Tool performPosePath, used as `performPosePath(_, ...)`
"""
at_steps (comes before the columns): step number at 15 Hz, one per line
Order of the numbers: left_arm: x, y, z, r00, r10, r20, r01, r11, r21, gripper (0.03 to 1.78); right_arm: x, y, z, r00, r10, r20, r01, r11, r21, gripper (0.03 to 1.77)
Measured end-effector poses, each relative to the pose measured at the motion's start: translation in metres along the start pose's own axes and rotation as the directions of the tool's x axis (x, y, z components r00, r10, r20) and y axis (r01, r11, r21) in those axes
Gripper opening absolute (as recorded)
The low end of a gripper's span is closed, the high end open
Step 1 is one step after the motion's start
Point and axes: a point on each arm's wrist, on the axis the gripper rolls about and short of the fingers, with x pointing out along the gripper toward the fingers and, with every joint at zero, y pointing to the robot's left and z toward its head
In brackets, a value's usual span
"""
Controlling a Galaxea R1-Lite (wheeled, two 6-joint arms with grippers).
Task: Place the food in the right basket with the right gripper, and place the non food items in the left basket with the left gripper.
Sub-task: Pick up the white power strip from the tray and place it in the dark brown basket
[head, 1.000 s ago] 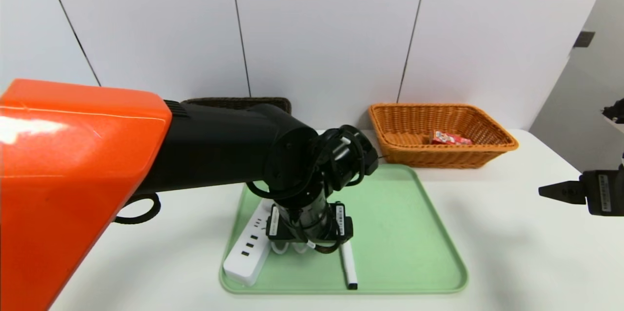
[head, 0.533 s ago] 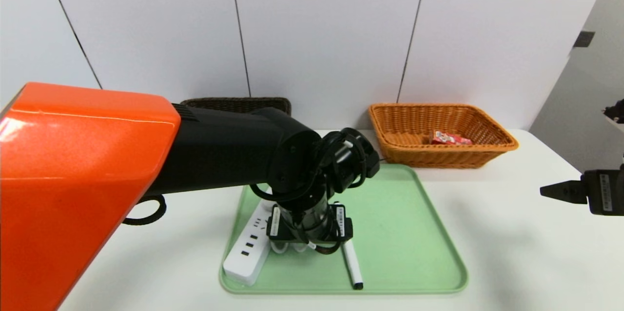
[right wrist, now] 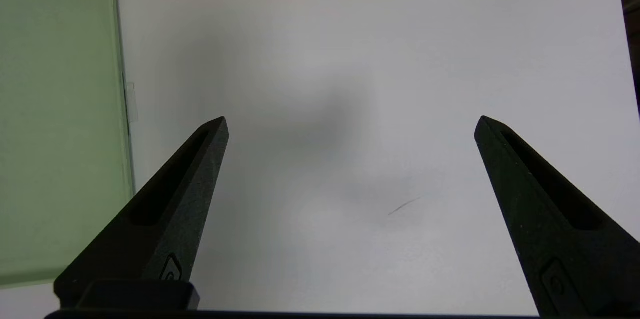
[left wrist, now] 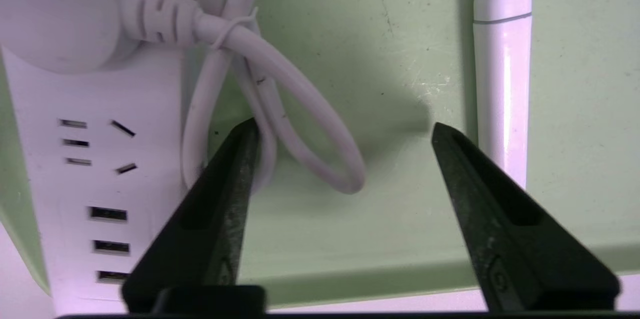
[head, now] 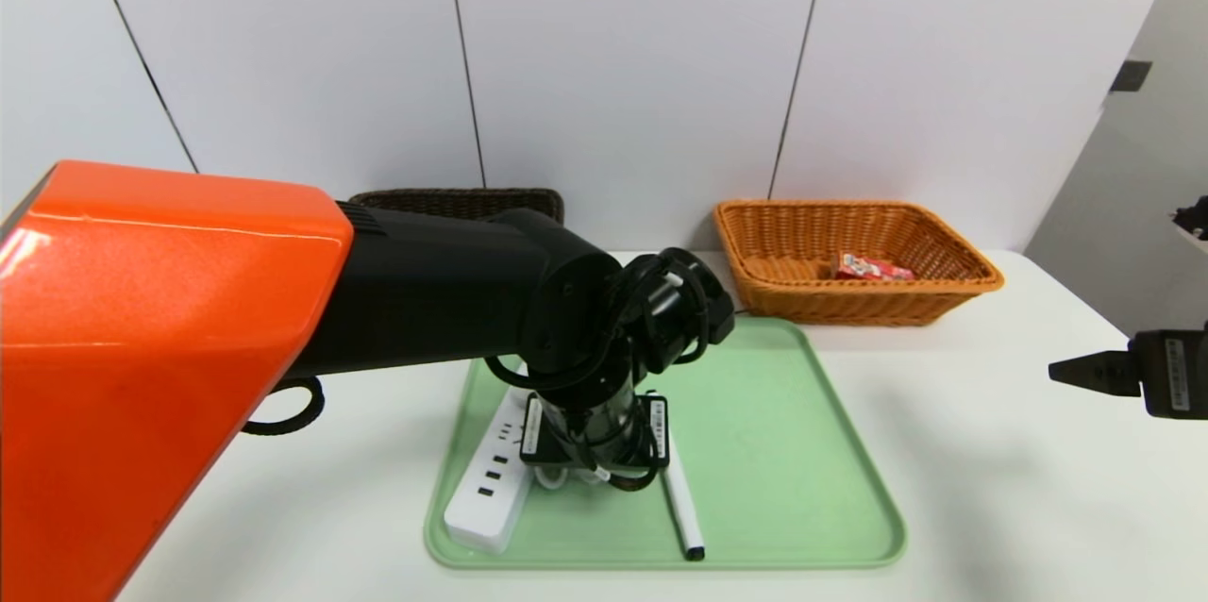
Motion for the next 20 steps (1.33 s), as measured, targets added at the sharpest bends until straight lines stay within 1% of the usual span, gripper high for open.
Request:
performPosePath(4, -0.001, 0.0, 0.0, 1.0, -0.001, 0.0, 0.001, 1.0, 0.0, 0.71, -0.001, -0.001, -0.001, 1.0, -0.003, 0.0, 0.003, 1.0, -0.007, 1.7)
performPosePath(5, -0.002, 0.0, 0.0, 1.0, -0.003, 0.001, 0.003, 1.0, 0.0, 0.25, -0.002, -0.001, -0.002, 1.0, -0.004, 0.001, 0.004, 1.0, -0.008, 1.7)
performPosePath(6, -0.003, 0.001, 0.0, 1.0, -0.001, 0.001, 0.001, 1.0, 0.001, 0.08, -0.002, -0.001, -0.002, 1.0, -0.004, 0.001, 0.004, 1.0, -0.008, 1.7)
performPosePath(13, -0.011, 0.001, -0.002, 1.0, -0.013, 0.007, 0.013, 1.0, -0.004, 0.08, -0.007, -0.002, -0.003, 1.0, -0.004, 0.011, 0.004, 1.0, -0.009, 1.7)
performPosePath(20, -0.039, 0.001, -0.004, 0.996, -0.067, 0.052, 0.067, 0.998, 0.008, 0.08, -0.012, -0.002, -0.009, 1.0, -0.004, 0.019, 0.005, 1.0, -0.017, 1.7)
